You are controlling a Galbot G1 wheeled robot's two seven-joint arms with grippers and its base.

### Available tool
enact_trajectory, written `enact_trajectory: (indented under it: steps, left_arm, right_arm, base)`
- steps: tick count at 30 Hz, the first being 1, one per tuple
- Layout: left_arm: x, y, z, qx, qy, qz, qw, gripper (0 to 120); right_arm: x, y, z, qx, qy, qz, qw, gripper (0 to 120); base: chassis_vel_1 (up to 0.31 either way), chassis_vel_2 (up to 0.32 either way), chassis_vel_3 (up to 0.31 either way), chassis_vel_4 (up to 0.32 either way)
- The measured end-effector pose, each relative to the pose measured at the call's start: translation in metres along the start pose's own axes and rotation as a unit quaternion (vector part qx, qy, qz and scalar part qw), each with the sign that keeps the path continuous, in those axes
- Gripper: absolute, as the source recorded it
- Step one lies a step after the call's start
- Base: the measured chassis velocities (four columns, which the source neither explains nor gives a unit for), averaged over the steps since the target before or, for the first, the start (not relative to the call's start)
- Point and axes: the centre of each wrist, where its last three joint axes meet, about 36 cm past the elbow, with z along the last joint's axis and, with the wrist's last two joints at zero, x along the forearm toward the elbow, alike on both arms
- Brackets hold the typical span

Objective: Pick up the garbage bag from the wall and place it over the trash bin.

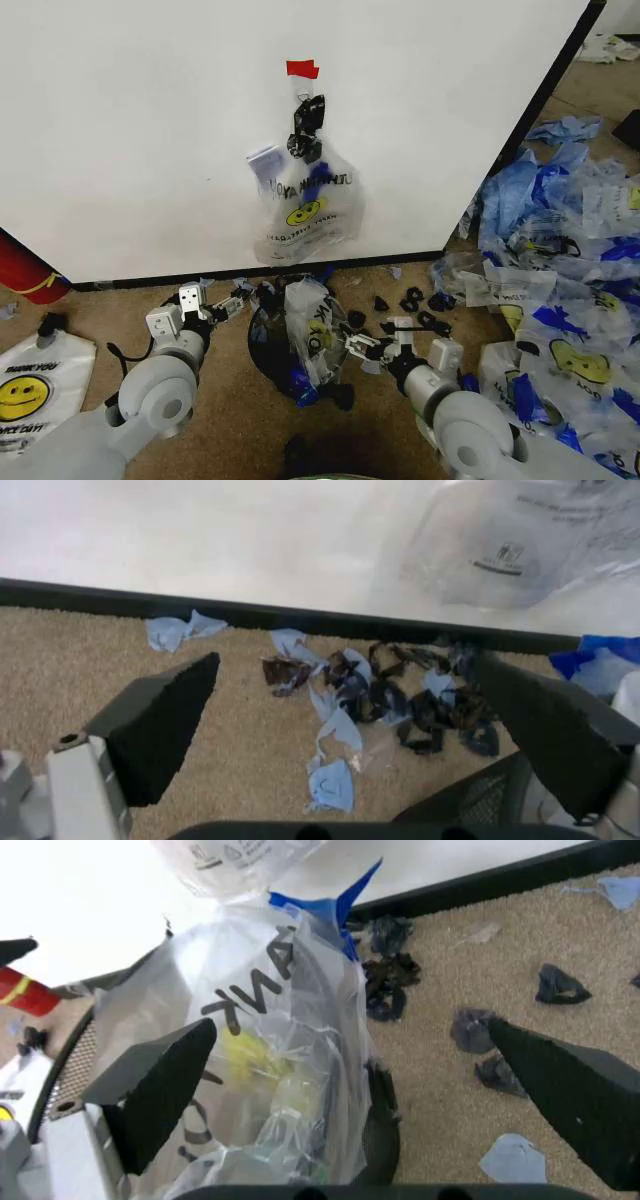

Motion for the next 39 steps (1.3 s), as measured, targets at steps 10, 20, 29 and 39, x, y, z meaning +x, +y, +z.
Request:
enact_trajectory:
  steps: [10, 20, 29, 39]
  left_arm:
    - [-0.002, 0.000, 0.006, 0.001, 0.001, -0.006, 1.0000, 100]
    - [-0.003, -0.005, 0.014, 0.005, 0.003, -0.003, 1.0000, 100]
    - [-0.001, -0.004, 0.017, 0.003, 0.001, -0.005, 1.0000, 100]
    - [0.000, -0.008, 0.022, 0.006, 0.002, 0.000, 1.0000, 100]
  right_arm:
    - [-0.028, -0.006, 0.013, 0.003, 0.007, 0.022, 1.000, 100]
    - [-0.040, 0.000, 0.022, -0.001, 0.016, 0.018, 1.000, 100]
    - [-0.047, 0.008, 0.030, 0.008, 0.023, 0.029, 0.999, 100]
    - [-0.046, 0.005, 0.034, 0.014, 0.025, 0.038, 0.999, 68]
  base:
    - [0.000, 0.000, 0.000, 0.000]
    - [0.000, 0.000, 0.000, 0.000]
    - [0.000, 0.000, 0.000, 0.000]
    - [0.000, 0.000, 0.000, 0.000]
